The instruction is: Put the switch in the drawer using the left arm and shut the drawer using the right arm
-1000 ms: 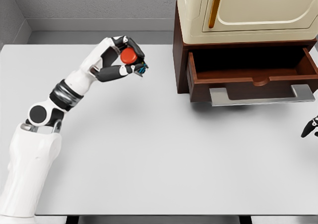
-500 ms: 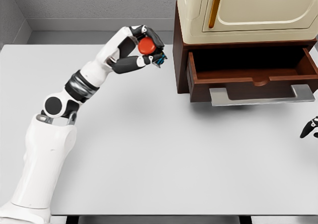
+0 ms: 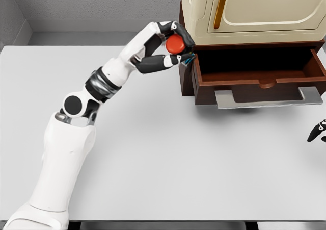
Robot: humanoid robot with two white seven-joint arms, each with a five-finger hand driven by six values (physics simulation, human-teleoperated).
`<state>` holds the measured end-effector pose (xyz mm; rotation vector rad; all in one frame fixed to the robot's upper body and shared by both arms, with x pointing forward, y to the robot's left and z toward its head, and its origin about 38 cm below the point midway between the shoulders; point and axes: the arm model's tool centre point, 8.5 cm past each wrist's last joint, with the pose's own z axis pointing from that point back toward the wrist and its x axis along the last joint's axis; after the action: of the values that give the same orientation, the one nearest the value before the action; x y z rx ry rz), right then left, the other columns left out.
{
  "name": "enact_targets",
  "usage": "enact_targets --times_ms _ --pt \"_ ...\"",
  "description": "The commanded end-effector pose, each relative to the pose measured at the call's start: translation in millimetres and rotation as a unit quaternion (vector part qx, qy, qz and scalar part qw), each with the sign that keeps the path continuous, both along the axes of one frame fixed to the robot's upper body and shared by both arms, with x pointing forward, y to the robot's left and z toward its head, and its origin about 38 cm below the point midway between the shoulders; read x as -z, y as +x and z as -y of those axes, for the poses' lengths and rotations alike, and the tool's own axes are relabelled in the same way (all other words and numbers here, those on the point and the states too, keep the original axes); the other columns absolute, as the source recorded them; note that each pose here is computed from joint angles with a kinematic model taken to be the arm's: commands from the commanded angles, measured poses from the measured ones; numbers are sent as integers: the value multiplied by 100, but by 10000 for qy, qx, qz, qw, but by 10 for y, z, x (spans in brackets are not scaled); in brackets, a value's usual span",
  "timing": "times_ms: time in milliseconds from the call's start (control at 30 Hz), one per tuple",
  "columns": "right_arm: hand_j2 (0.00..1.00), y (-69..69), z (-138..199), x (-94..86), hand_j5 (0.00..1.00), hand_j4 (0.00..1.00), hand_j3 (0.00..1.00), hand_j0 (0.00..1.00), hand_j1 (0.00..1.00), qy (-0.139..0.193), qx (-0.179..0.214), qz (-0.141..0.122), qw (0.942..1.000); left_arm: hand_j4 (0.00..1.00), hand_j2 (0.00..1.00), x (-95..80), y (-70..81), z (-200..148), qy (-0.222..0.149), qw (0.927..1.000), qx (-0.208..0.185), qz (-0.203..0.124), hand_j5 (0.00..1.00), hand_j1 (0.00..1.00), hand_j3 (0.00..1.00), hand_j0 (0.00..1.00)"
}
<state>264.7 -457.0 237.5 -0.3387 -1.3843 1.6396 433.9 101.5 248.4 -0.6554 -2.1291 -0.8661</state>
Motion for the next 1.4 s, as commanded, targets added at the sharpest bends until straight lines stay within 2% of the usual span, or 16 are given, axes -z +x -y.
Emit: enact_targets --times_ms 0,133,433,500,600,867,1133,1233,1367 --pt "49 3 0 -6 49 49 49 49 49 31 9 -3 10000 34 34 -1 -34 98 77 9999 78 38 34 34 34 34" --pt "49 3 0 -6 49 49 49 49 49 31 9 -3 10000 34 34 -55 -39 172 157 9997 137 146 34 34 34 34" --pt "49 3 0 -6 49 49 49 49 49 31 9 -3 10000 34 34 -109 4 282 952 9937 -95 583 34 34 34 34" --pt "49 3 0 -6 49 49 49 49 49 31 9 -3 10000 34 34 -140 15 291 977 9932 -98 629 34 34 34 34" --pt "49 3 0 -6 49 49 49 49 49 31 9 -3 10000 34 34 -137 19 343 1323 9878 -191 800 34 34 34 34" --pt "49 3 0 -6 49 49 49 49 49 31 9 -3 10000 34 34 -236 -12 541 1620 9806 -20 1101 34 34 34 34" --pt "49 3 0 -6 49 49 49 49 49 31 9 -3 10000 34 34 -275 -21 692 2161 9651 -60 1476 34 34 34 34" --pt "49 3 0 -6 49 49 49 49 49 31 9 -3 10000 34 34 -318 -20 749 2383 9562 -98 1695 34 34 34 34" --pt "49 3 0 -6 49 49 49 49 49 31 9 -3 10000 34 34 -406 -11 814 2476 9511 -59 1846 34 34 34 34"
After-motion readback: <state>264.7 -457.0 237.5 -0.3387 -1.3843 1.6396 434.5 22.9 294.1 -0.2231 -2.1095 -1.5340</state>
